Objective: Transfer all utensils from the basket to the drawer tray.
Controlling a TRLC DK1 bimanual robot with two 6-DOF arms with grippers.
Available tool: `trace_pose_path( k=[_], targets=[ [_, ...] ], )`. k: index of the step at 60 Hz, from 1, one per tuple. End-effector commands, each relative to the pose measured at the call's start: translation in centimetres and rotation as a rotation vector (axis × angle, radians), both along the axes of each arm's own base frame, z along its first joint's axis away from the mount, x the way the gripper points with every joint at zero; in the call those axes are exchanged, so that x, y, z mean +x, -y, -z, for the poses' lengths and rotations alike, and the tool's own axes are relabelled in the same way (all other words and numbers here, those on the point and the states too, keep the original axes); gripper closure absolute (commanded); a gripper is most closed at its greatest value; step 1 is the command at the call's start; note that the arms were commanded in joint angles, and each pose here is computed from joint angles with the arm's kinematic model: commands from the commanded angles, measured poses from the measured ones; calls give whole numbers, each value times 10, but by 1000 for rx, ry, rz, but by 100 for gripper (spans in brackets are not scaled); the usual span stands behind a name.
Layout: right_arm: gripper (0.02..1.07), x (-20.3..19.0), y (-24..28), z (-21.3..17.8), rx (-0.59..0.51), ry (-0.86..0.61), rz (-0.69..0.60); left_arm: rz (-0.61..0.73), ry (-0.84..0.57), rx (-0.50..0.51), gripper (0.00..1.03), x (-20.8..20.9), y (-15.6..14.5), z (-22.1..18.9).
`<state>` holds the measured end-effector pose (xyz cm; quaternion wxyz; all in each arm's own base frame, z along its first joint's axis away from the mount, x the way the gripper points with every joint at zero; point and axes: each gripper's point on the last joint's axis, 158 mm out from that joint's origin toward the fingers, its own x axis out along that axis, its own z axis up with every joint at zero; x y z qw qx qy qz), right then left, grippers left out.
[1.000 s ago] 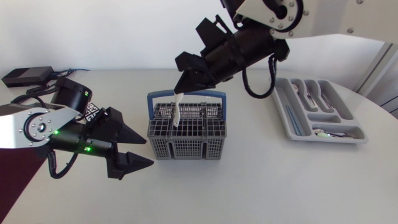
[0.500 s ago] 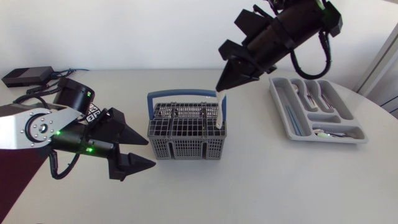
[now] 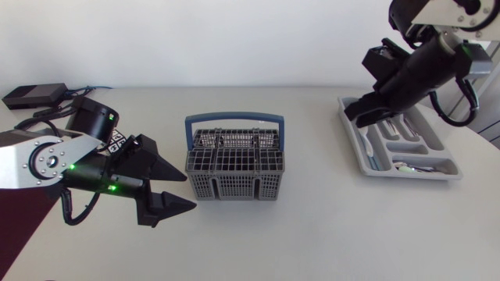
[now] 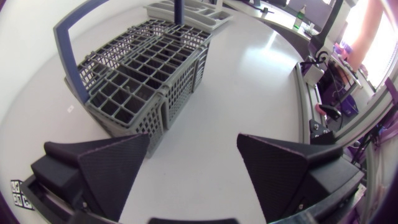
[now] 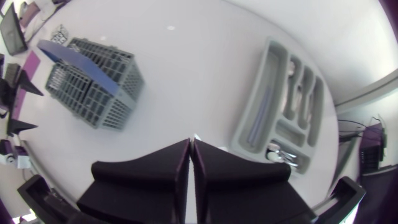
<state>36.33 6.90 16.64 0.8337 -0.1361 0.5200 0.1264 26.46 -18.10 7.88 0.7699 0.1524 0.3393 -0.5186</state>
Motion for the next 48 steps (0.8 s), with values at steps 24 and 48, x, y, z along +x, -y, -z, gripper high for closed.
trace_pose_path(
  k=[24, 48],
  targets=[
    [101, 24, 170, 67, -344, 89, 255, -7, 7, -5, 5, -1, 1, -6],
    [101, 39, 255, 129, -420, 37, 428, -8, 11, -2, 5, -2, 1, -11]
  ],
)
